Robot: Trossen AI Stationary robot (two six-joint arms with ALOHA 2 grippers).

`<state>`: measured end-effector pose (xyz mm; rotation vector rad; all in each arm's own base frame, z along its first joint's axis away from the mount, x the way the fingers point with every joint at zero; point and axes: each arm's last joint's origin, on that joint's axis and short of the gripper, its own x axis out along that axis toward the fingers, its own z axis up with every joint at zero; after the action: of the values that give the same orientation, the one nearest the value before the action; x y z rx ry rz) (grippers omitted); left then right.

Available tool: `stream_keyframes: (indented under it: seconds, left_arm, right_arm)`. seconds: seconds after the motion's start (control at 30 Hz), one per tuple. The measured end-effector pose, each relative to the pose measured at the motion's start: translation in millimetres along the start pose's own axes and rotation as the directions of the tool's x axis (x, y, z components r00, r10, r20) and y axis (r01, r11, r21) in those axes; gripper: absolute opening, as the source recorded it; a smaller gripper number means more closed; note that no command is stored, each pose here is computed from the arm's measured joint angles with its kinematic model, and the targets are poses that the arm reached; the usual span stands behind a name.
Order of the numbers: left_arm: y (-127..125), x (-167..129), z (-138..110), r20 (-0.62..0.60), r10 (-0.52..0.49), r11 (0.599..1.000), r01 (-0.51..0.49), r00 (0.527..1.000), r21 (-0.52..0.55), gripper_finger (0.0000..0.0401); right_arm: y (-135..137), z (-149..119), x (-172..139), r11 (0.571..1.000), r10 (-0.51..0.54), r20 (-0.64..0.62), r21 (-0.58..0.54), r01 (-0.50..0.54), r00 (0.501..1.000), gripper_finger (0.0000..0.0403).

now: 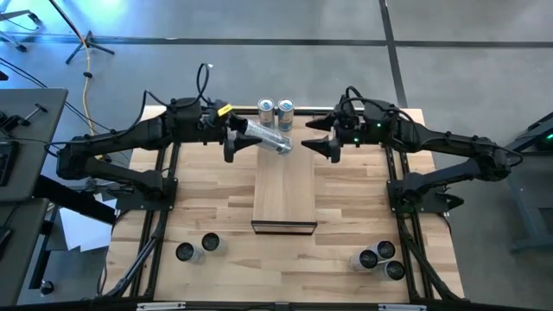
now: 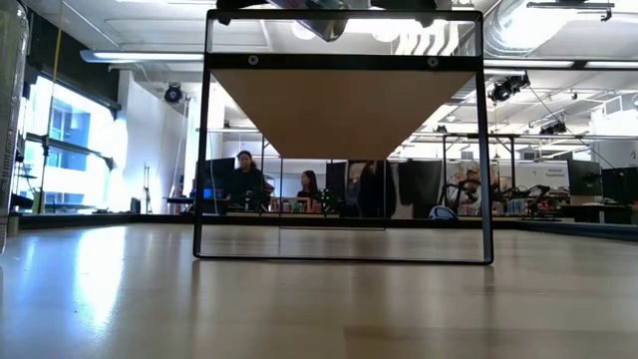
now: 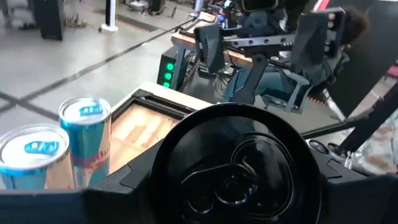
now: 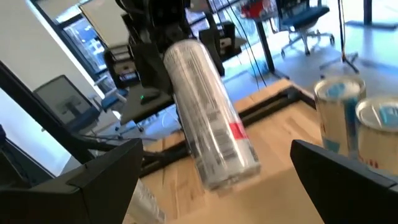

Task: Place canned beverage on shelf
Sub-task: Put the top white pink soda can on the shelf

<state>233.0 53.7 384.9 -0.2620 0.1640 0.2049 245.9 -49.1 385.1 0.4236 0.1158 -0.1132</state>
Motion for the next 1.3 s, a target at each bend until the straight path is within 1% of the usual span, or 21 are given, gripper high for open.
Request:
stream_keyframes:
  seconds: [0.13,0.27,0.5,0.57,0.67,0.77,0.87,1.07,1.3]
  left_arm:
    - [-0.6,0.0,2.3,0.024,-0.008,0.995,0.006,1.000,0.098,0.0221]
    - [-2.0,-0.1,4.6,0.042,-0.039,0.980,0.030,0.998,0.198,0.0221]
    - [-7.0,-0.1,3.9,0.042,-0.063,0.956,0.048,0.997,0.291,0.0221]
    - [-10.1,-0.1,3.6,0.043,-0.076,0.942,0.058,0.996,0.331,0.0221]
    - [-14.9,-0.2,3.7,0.051,-0.100,0.908,0.070,0.994,0.413,0.0221]
    - [-18.0,-0.3,3.1,0.051,-0.108,0.882,0.073,0.993,0.465,0.0221]
    - [-19.2,-0.3,3.1,0.053,-0.107,0.881,0.070,0.993,0.469,0.0221]
    - [-17.7,-0.2,3.1,0.062,-0.062,0.922,0.033,0.996,0.386,0.0221]
    - [-17.4,-0.2,3.1,0.063,-0.051,0.924,0.023,0.997,0.382,0.0221]
  right_arm:
    - [2.2,3.8,0.0,0.999,0.019,0.040,-0.051,-0.017,0.999,0.0394]
    - [4.5,3.8,0.1,0.997,0.031,0.046,-0.077,-0.027,0.998,0.0394]
    - [4.6,3.7,0.3,0.996,0.031,0.045,-0.079,-0.027,0.998,0.0394]
    - [4.6,3.7,0.3,0.995,0.031,0.046,-0.099,-0.026,0.998,0.0394]
    - [4.7,3.7,0.3,0.989,0.031,0.046,-0.148,-0.024,0.998,0.0394]
    - [4.7,3.7,0.3,0.986,0.031,0.046,-0.167,-0.023,0.998,0.0394]
    - [4.6,3.7,0.3,0.985,0.032,0.046,-0.170,-0.024,0.998,0.0394]
    - [4.7,3.7,0.3,0.981,0.033,0.045,-0.194,-0.023,0.998,0.0394]
    - [4.8,3.7,0.3,0.975,0.035,0.044,-0.223,-0.025,0.998,0.0394]
